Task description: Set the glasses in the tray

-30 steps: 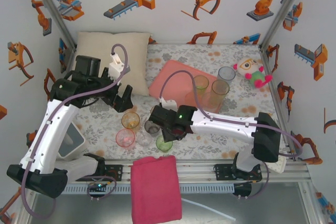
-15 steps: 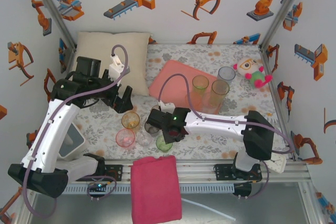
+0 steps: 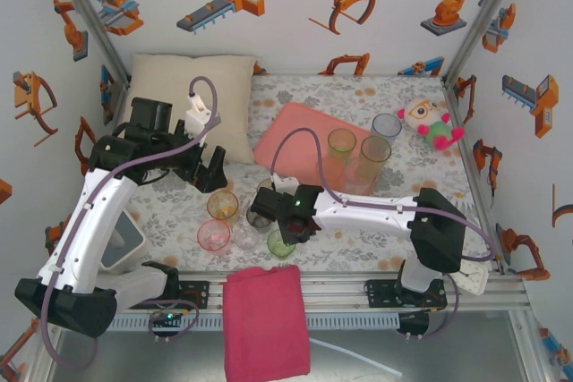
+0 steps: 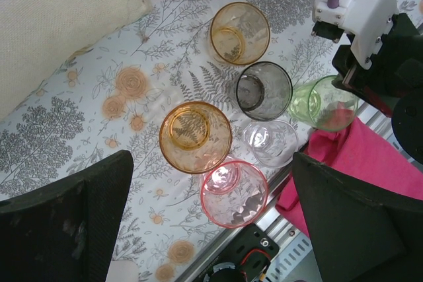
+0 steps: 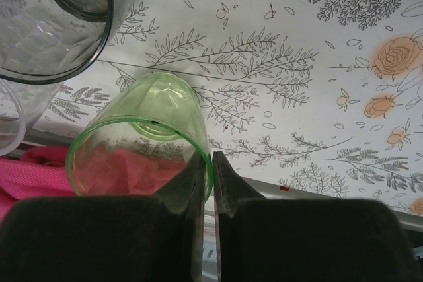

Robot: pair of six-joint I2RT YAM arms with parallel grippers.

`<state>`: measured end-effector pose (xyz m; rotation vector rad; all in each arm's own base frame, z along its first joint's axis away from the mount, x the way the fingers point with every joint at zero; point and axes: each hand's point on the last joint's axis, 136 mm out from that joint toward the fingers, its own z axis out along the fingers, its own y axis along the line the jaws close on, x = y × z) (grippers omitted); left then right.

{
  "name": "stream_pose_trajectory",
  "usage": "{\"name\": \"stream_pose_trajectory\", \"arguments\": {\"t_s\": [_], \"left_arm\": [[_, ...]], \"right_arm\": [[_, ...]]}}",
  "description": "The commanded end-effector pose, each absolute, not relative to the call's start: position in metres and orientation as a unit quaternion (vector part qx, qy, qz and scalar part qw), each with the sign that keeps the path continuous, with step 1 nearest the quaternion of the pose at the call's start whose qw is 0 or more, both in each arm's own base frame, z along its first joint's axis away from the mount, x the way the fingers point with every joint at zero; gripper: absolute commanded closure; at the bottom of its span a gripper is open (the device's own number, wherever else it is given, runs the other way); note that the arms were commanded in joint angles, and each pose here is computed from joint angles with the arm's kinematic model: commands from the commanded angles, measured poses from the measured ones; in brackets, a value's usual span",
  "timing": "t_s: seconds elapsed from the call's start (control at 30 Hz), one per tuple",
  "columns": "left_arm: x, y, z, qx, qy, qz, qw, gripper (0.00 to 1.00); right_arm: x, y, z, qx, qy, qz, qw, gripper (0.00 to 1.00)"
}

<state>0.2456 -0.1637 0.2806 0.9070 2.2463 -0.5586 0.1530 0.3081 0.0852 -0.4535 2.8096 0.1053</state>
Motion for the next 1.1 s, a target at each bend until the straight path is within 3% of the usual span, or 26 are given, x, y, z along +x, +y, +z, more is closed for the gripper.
{"name": "stream_pose_trajectory", "arguments": {"t_s": [0.0, 0.17, 0.6, 0.83, 1.07], "left_arm": [[0.243, -0.164, 0.286, 0.338, 0.852, -0.225, 0.331, 0.03], [0.245, -0.165, 0.29, 0.338, 0.851, -0.225, 0.334, 0.03], [0.244, -0.165, 0.294, 0.338, 0.848, -0.227, 0.339, 0.03], [0.242, -0.166, 0.298, 0.338, 0.845, -0.235, 0.341, 0.03], [0.242, -0.167, 0.3, 0.338, 0.843, -0.239, 0.343, 0.03]], "right_arm": [[0.155, 0.3, 0.085, -0.151, 0.977, 0.027, 0.15, 0.93], [0.157, 0.296, 0.099, -0.158, 0.974, 0.031, 0.157, 1.0], [0.178, 0.284, 0.17, -0.136, 0.968, 0.093, 0.192, 1.0], [0.216, 0.275, 0.23, -0.113, 0.956, 0.143, 0.229, 1.0], [0.282, 0.25, 0.273, -0.091, 0.948, 0.139, 0.271, 1.0]]}}
